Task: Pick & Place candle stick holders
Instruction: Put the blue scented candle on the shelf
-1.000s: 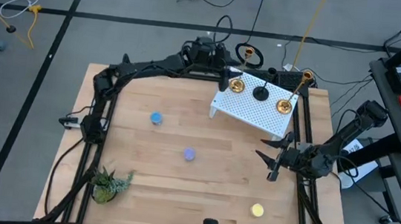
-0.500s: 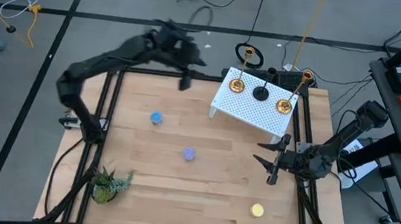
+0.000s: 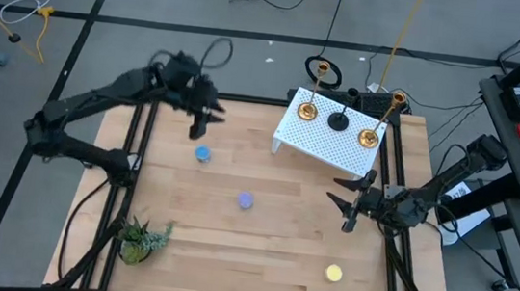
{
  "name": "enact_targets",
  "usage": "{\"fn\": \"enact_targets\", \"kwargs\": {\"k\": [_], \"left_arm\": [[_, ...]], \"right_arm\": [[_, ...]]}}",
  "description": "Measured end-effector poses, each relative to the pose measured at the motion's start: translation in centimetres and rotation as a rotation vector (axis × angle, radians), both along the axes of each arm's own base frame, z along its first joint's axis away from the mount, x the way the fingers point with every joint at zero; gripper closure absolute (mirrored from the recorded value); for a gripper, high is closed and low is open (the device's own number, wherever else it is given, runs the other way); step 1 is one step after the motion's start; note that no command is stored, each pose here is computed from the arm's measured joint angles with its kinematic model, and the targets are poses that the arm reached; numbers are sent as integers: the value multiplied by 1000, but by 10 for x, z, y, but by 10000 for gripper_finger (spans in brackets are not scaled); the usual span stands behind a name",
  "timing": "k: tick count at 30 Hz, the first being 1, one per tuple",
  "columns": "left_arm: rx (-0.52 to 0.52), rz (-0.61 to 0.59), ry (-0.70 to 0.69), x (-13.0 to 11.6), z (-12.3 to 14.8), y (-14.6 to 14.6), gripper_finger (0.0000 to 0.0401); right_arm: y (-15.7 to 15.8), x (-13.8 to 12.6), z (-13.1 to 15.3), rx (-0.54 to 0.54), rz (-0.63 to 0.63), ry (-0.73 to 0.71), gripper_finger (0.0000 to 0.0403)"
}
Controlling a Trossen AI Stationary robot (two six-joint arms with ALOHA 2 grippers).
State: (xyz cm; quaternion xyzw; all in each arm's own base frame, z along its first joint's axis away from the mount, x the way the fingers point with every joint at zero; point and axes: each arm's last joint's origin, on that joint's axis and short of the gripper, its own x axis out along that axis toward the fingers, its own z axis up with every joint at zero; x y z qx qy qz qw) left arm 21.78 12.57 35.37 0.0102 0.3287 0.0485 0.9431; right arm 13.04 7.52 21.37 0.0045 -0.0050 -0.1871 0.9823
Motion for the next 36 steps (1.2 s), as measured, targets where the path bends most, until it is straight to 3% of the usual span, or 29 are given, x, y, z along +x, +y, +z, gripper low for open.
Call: {"fn": "enact_targets", "kwargs": {"k": [6, 11, 16, 20, 26, 30, 36], "left_arm": [[-149, 107, 107, -15, -77, -9, 265], [-220, 206, 204, -25, -117, -13, 265], [-280, 305, 268, -25, -129, -18, 265], [-247, 425, 317, -25, -132, -20, 265], [-285, 384, 380, -13, -142, -35, 265], [-250, 356, 428, -2, -152, -46, 265], [-225, 425, 485, 8, -166, -52, 265]], "right_arm": [[-1, 1, 0, 82, -5, -31, 206], [-1, 1, 0, 84, -4, -32, 206], [-1, 1, 0, 82, -4, -31, 206], [-1, 1, 0, 82, -4, -31, 206], [-1, 1, 0, 61, -5, -22, 206], [-1, 1, 0, 37, -5, -13, 206], [-1, 1, 0, 15, -5, -4, 206]]}}
